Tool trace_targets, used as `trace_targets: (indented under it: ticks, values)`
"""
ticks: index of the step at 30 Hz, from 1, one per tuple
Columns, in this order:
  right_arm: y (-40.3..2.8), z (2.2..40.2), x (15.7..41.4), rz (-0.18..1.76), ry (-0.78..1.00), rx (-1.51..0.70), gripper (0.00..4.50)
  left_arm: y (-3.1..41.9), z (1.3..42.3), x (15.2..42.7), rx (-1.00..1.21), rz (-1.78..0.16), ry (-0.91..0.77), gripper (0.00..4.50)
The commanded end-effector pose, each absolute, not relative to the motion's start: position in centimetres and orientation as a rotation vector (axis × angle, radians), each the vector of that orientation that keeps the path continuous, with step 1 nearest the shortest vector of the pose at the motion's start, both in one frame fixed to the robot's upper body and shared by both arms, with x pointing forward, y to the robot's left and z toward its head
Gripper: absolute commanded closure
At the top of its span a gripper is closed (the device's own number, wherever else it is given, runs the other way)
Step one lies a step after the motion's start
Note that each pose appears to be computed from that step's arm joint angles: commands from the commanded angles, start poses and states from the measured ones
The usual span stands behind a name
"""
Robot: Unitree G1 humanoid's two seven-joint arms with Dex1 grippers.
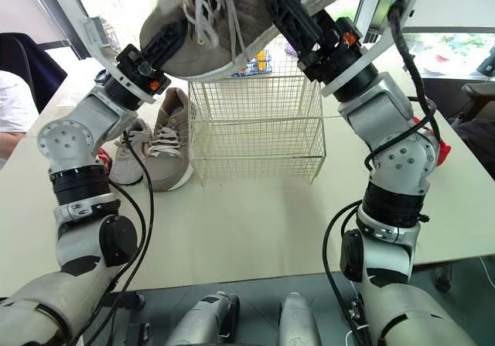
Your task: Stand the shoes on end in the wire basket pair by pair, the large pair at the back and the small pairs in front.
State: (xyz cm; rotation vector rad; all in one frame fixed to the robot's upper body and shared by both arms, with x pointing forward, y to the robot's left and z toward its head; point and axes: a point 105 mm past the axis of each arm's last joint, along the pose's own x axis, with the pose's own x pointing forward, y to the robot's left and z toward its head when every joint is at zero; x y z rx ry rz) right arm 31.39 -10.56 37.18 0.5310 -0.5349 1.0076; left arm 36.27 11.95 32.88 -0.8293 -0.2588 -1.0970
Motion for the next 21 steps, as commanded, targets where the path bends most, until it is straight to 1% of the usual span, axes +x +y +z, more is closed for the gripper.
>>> trace_targets:
  ticks: [1, 6, 7, 9, 12, 14, 16, 19, 21]
  values:
    - [-10.8, 40.1, 29.6, 1.071, -0.641, 0.578, 0.04, 11.7, 33.1, 35.6, -0.778, -1.111, -0.276, 3.83]
    - [-10.4, 40.2, 29.5, 1.086, -0.635, 0.591, 0.04, 11.4, 32.8, 35.5, -0.767, -1.105, -0.274, 3.83]
    - [-10.4, 40.2, 29.5, 1.087, -0.636, 0.591, 0.27, 11.4, 32.7, 35.4, -0.761, -1.106, -0.269, 3.83]
    - [-10.3, 40.3, 29.5, 1.088, -0.636, 0.594, 0.92, 11.2, 32.4, 35.2, -0.751, -1.109, -0.262, 3.83]
    - [-10.1, 40.2, 29.6, 1.091, -0.631, 0.592, 2.15, 11.1, 32.2, 35.0, -0.738, -1.112, -0.255, 3.83]
    - [-10.0, 40.2, 29.6, 1.092, -0.627, 0.588, 2.62, 11.0, 32.2, 34.9, -0.729, -1.113, -0.250, 3.83]
    - [-10.0, 40.2, 29.7, 1.089, -0.625, 0.585, 2.71, 10.8, 31.9, 34.8, -0.707, -1.120, -0.237, 3.83]
    - [-10.1, 40.2, 29.8, 1.082, -0.621, 0.567, 2.72, 10.4, 31.4, 34.5, -0.664, -1.130, -0.206, 3.83]
    - [-10.1, 40.4, 30.0, 1.070, -0.615, 0.533, 2.72, 10.4, 31.3, 34.4, -0.659, -1.138, -0.190, 2.80]
